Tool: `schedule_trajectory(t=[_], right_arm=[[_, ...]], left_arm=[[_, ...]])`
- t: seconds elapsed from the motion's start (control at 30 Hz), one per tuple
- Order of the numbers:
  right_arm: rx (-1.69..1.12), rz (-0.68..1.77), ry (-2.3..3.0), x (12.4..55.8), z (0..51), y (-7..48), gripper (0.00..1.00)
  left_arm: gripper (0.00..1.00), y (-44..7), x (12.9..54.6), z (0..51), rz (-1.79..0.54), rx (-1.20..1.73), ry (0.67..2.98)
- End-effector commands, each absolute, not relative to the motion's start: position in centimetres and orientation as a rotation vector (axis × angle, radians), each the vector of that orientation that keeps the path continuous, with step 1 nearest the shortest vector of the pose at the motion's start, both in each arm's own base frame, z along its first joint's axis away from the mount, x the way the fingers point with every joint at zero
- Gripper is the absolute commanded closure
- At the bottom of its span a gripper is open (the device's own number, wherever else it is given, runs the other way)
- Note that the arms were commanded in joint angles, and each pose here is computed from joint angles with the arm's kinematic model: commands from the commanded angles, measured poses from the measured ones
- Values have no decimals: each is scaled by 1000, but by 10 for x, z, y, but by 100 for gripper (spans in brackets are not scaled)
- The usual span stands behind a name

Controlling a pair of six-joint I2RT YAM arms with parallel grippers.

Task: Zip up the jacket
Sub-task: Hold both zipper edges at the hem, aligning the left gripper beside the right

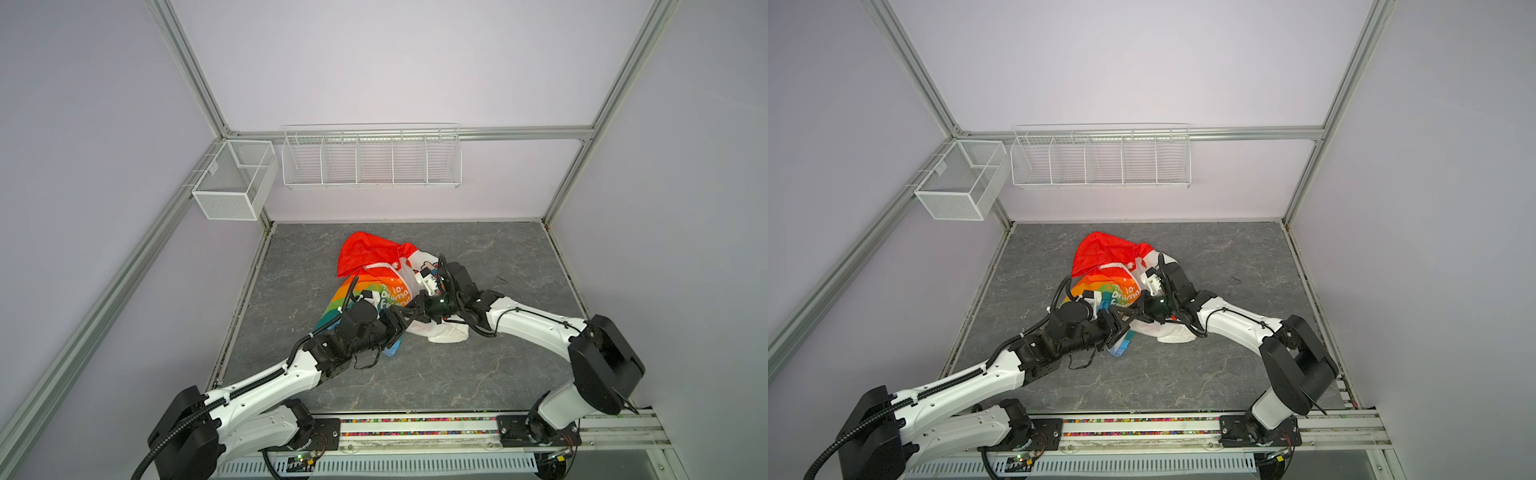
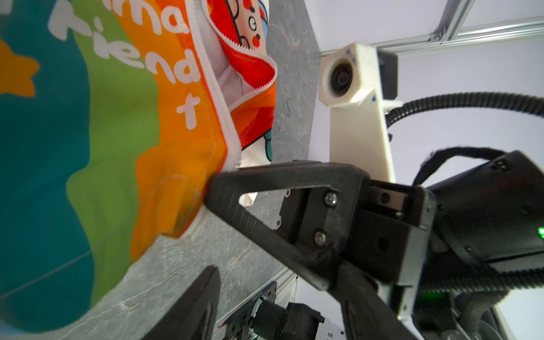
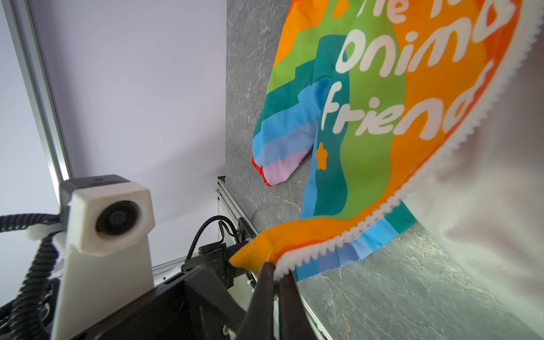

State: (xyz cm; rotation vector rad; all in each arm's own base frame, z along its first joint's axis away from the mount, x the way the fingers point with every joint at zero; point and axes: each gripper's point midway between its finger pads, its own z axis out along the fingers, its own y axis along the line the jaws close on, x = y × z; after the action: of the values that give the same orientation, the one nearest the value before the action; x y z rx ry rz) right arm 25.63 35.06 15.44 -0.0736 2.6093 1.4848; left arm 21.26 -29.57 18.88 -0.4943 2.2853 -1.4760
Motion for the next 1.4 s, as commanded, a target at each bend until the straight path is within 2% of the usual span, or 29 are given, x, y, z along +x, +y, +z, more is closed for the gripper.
schedule_trajectory(t=[0.0,0.17,0.67,0.97,1.03,1.13,1.27,1.37], right_arm=[[-80,1541,2570,255,172,350,93],[-86,1557,2579,251,172,350,93],[-88,1537,2618,239,162,338,93],[-83,1534,2617,240,161,336,93],[-80,1534,2615,241,160,335,93],[-75,1537,2615,242,159,334,93],[-66,1539,2616,243,158,333,93],[-51,1546,2611,245,158,332,87]], left_arm=[[35,-288,224,185,-1460,-534,2185],[35,-272,236,167,-1320,-559,2144],[34,-240,254,162,-1225,-553,2104],[38,-252,252,167,-1278,-441,2118],[41,-255,249,168,-1301,-418,2125],[53,-258,246,169,-1319,-396,2136],[84,-258,243,163,-1319,-399,2159],[99,-258,242,160,-1322,-403,2166]])
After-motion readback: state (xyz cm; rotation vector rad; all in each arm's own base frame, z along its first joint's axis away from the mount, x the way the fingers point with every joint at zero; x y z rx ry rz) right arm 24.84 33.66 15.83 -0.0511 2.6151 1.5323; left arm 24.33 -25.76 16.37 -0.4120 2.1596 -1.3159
